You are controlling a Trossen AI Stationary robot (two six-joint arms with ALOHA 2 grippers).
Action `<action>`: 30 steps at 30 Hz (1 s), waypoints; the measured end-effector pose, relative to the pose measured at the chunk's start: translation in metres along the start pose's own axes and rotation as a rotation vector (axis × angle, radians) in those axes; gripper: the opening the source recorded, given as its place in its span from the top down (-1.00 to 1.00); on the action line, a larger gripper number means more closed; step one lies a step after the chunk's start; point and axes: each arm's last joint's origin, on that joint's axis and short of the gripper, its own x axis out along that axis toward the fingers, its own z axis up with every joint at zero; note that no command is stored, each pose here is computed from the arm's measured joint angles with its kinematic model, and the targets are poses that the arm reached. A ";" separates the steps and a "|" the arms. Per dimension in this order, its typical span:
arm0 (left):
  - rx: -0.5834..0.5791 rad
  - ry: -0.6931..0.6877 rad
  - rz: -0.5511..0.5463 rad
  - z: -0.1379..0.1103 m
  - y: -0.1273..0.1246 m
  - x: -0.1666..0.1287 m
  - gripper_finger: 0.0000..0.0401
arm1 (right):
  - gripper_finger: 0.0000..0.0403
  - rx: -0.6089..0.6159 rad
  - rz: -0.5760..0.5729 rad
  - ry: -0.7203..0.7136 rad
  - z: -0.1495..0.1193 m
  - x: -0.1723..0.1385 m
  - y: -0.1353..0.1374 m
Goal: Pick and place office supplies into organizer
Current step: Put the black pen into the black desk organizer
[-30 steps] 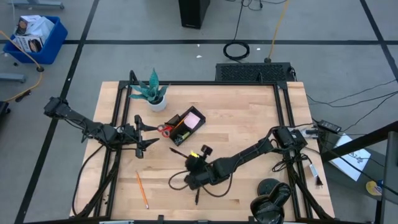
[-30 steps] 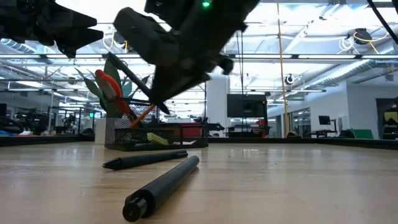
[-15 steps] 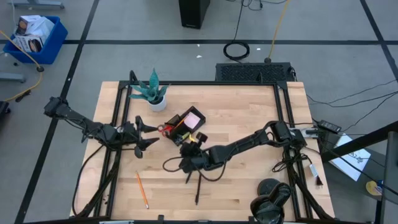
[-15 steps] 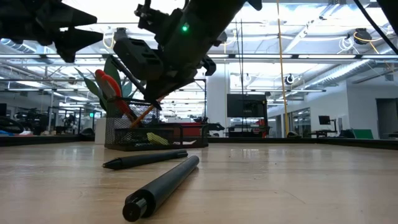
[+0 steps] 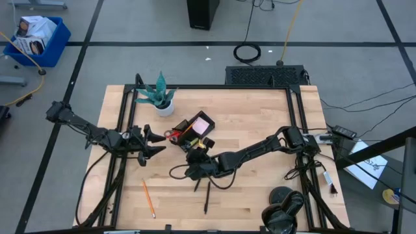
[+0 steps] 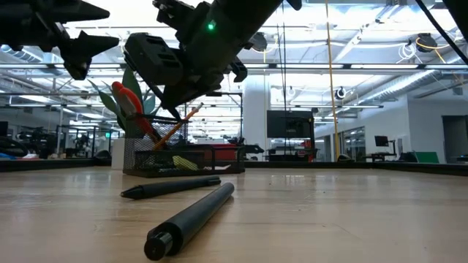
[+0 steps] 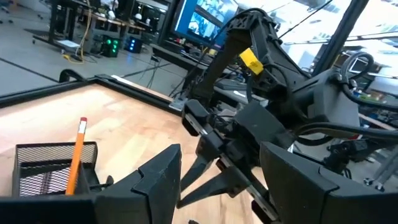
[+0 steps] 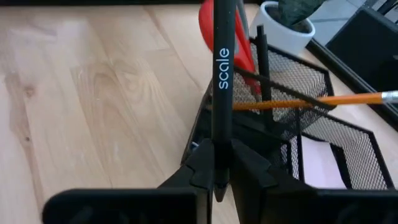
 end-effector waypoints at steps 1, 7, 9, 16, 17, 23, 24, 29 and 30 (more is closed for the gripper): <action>0.004 -0.001 0.001 0.000 0.000 0.000 -0.11 | 0.87 -0.001 -0.001 -0.006 0.001 0.000 0.000; 0.046 -0.001 0.005 0.000 0.000 0.000 -0.11 | 0.84 0.016 0.010 -0.032 0.004 0.000 0.001; 0.066 -0.001 0.004 0.000 0.000 0.000 -0.11 | 0.85 0.024 0.015 -0.044 0.006 0.000 0.002; 0.064 -0.005 0.003 0.000 0.000 0.000 -0.11 | 0.85 0.052 0.035 -0.088 0.011 0.000 0.004; 0.064 -0.004 0.004 0.000 0.000 0.000 -0.11 | 0.84 0.057 0.039 -0.098 0.013 -0.001 0.004; 0.066 -0.012 0.019 0.001 0.000 0.000 -0.11 | 0.85 0.056 0.058 -0.161 0.020 -0.002 0.006; 0.068 -0.014 0.029 0.001 0.001 0.000 -0.11 | 0.86 0.057 0.061 -0.171 0.022 -0.002 0.006; 0.080 -0.019 0.078 -0.001 0.002 0.003 -0.11 | 0.85 0.084 0.093 -0.200 0.027 0.001 0.004; 0.086 -0.020 0.082 -0.001 0.002 0.004 -0.11 | 0.85 0.088 0.111 -0.200 0.028 0.002 0.004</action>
